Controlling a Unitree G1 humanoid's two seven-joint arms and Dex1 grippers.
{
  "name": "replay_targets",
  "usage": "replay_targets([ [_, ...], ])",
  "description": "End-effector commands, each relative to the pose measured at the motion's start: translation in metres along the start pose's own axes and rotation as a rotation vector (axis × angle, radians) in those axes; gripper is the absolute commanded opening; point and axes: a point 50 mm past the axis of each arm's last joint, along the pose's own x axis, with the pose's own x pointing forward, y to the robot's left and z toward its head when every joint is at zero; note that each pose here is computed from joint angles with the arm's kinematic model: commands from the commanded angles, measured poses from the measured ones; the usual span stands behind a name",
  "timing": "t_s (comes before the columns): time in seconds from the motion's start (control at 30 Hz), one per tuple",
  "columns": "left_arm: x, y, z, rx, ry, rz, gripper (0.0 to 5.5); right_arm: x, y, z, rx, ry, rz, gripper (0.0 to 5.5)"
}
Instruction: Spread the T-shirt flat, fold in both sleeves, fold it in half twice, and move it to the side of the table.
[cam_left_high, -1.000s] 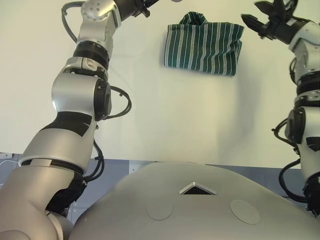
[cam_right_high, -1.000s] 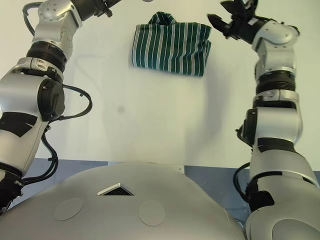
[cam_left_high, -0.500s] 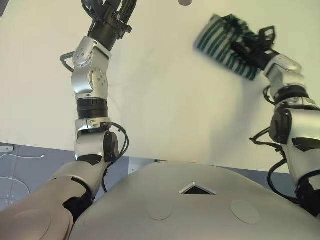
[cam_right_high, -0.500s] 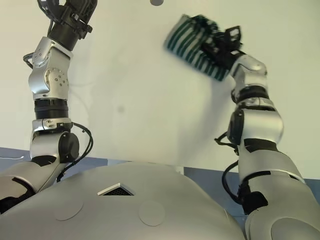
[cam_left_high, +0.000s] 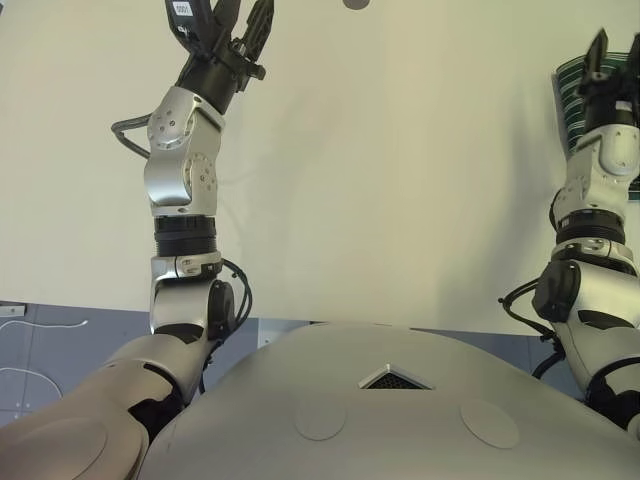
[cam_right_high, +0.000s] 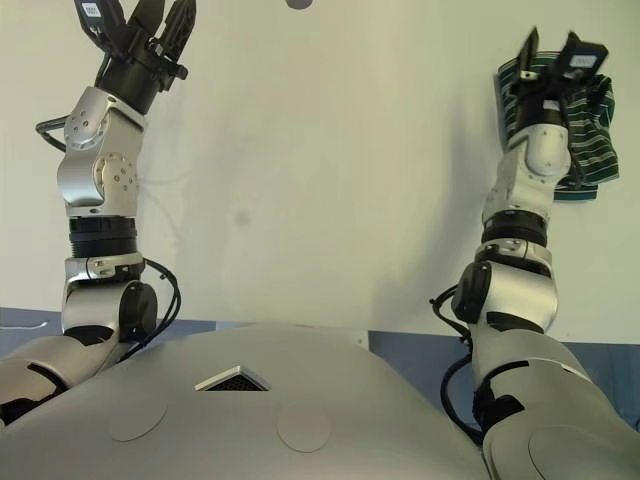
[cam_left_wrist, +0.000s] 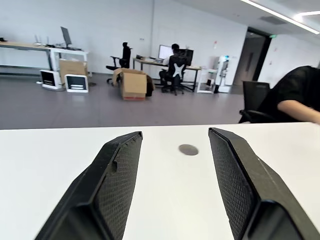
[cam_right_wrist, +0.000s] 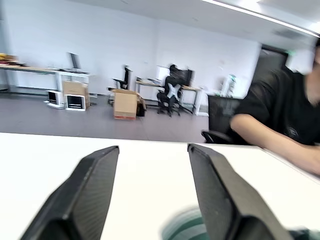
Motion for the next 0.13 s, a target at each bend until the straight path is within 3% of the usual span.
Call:
replay_targets([
  [0.03,0.0068,0.0046,-0.0096,0.186,0.049,0.047,2.44,-0.0049,0.0326,-0.0119,0.019,0.039,0.073,2.54],
  [0.13,0.0095,0.0095,-0.0131,0.186,0.033,0.095,2.44,0.0001,0.0347,-0.0082,0.022,0.03,0.058,2.54],
])
